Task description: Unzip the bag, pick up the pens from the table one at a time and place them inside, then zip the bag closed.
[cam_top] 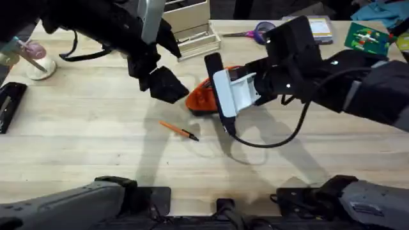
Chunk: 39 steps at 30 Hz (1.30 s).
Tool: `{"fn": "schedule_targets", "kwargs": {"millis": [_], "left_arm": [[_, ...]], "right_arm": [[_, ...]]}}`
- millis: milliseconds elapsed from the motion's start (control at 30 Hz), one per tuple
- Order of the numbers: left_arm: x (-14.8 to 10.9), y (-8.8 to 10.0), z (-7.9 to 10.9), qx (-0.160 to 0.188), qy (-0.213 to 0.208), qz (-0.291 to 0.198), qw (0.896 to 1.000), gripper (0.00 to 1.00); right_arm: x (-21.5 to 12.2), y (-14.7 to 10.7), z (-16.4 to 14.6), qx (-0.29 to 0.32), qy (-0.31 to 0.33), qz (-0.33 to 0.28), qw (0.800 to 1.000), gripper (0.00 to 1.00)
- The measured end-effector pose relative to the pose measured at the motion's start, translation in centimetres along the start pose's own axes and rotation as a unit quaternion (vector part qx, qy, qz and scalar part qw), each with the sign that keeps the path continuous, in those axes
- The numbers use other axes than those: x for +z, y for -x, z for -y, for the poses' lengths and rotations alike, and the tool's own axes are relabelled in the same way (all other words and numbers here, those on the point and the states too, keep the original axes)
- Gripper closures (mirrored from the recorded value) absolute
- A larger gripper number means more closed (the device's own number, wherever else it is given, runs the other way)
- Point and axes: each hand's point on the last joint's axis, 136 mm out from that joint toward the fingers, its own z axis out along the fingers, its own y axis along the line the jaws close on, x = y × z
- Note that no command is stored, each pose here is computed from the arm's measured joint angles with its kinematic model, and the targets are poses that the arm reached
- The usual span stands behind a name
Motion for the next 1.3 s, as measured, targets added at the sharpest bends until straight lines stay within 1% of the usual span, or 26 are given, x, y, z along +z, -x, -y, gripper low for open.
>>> {"fn": "schedule_targets", "kwargs": {"millis": [300, 600, 800, 1000, 1300], "left_arm": [[0.0, 0.0, 0.0, 0.000, 0.000, 0.000, 1.000, 0.008], [0.0, 0.0, 0.0, 0.000, 0.000, 0.000, 1.000, 0.007], [0.0, 0.0, 0.0, 0.000, 0.000, 0.000, 1.000, 0.007], [0.0, 0.0, 0.0, 0.000, 0.000, 0.000, 1.000, 0.007], [0.0, 0.0, 0.0, 0.000, 0.000, 0.000, 1.000, 0.007]], "right_arm": [[1.8, 0.1, 0.1, -0.018, 0.002, 0.001, 1.000, 0.970], [3.2, 2.0, -0.6, -0.038, 0.011, 0.016, 0.999, 0.970], [3.6, 2.9, 1.6, 0.007, -0.031, 0.034, 0.999, 0.970], [3.5, 4.3, 1.3, 0.021, -0.025, 0.066, 0.997, 0.969], [3.9, 4.6, 0.8, 0.025, -0.013, 0.072, 0.997, 0.969]]}}
